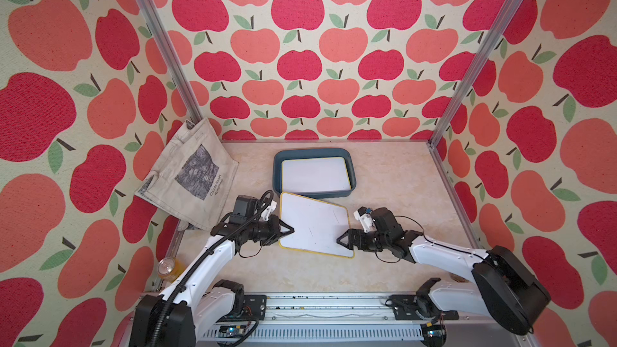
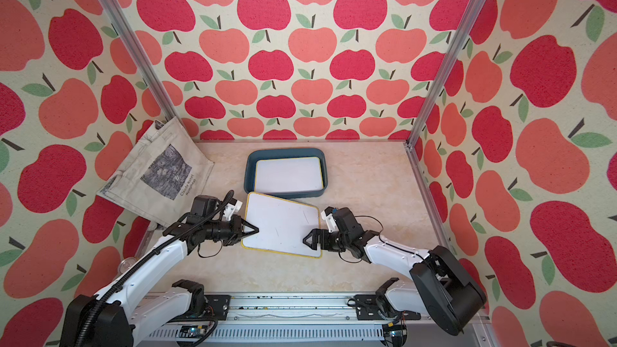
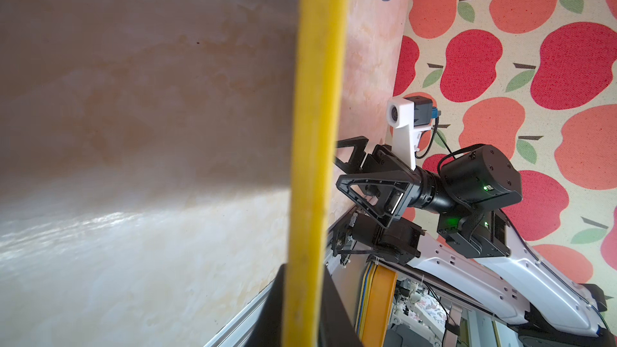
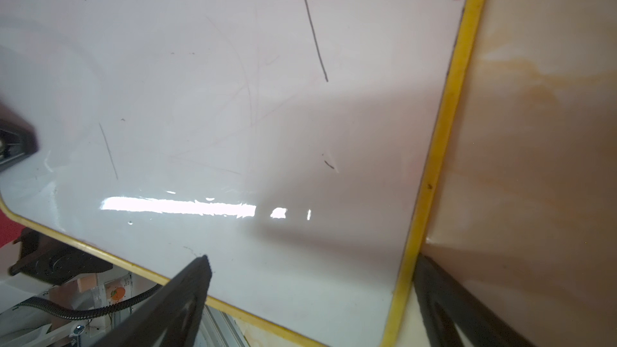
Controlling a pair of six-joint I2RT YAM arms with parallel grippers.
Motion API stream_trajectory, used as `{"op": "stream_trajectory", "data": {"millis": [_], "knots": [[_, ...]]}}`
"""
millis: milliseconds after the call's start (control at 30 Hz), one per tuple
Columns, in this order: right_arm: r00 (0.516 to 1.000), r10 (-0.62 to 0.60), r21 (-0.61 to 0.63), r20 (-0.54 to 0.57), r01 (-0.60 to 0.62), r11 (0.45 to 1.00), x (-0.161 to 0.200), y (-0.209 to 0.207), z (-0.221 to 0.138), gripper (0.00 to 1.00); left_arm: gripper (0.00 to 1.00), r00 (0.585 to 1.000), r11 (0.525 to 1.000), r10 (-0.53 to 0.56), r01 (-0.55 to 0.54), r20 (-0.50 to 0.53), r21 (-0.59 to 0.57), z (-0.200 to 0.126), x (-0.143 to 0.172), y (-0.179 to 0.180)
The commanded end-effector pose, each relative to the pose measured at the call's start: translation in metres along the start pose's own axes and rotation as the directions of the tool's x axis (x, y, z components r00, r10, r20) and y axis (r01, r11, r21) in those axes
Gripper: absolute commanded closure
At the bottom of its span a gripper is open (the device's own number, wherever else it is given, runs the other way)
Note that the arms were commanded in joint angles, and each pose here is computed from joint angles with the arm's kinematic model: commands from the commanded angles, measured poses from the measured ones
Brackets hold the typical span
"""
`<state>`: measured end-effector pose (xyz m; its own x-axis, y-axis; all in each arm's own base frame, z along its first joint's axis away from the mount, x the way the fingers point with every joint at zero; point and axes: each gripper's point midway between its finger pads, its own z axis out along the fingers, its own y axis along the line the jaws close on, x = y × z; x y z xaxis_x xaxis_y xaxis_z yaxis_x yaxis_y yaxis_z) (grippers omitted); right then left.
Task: Put the whiteboard into the storage box
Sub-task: Pick up the whiteboard at the center of the board.
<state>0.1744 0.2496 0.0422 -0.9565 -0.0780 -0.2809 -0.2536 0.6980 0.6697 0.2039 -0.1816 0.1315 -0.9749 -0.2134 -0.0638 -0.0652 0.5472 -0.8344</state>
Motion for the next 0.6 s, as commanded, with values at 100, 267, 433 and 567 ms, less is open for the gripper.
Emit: {"op": "stream_trajectory", "data": {"millis": [100, 267, 433, 567], "knots": [[0.978, 0.126, 0.242, -0.166, -0.083, 0.967, 0.056, -0.055, -0.008, 0.01, 0.85, 0.999, 1.000, 0.025, -0.025, 0.022, -0.004, -0.005, -0.006, -0.008], [0.991, 0.067, 0.264, -0.115, -0.034, 0.964, 0.037, -0.047, -0.025, 0.01, 0.86, 0.999, 0.999, 0.027, -0.025, 0.035, -0.048, -0.007, -0.008, -0.003], [0.998, 0.038, 0.254, -0.053, -0.024, 0.967, 0.015, -0.038, -0.043, 0.01, 0.86, 0.998, 0.998, 0.038, -0.036, 0.045, -0.049, -0.010, -0.009, -0.005], [1.000, 0.026, 0.258, -0.017, -0.021, 0.966, 0.003, -0.037, -0.055, 0.01, 0.87, 0.998, 0.997, 0.042, -0.039, 0.051, -0.064, -0.013, -0.009, -0.006]]}}
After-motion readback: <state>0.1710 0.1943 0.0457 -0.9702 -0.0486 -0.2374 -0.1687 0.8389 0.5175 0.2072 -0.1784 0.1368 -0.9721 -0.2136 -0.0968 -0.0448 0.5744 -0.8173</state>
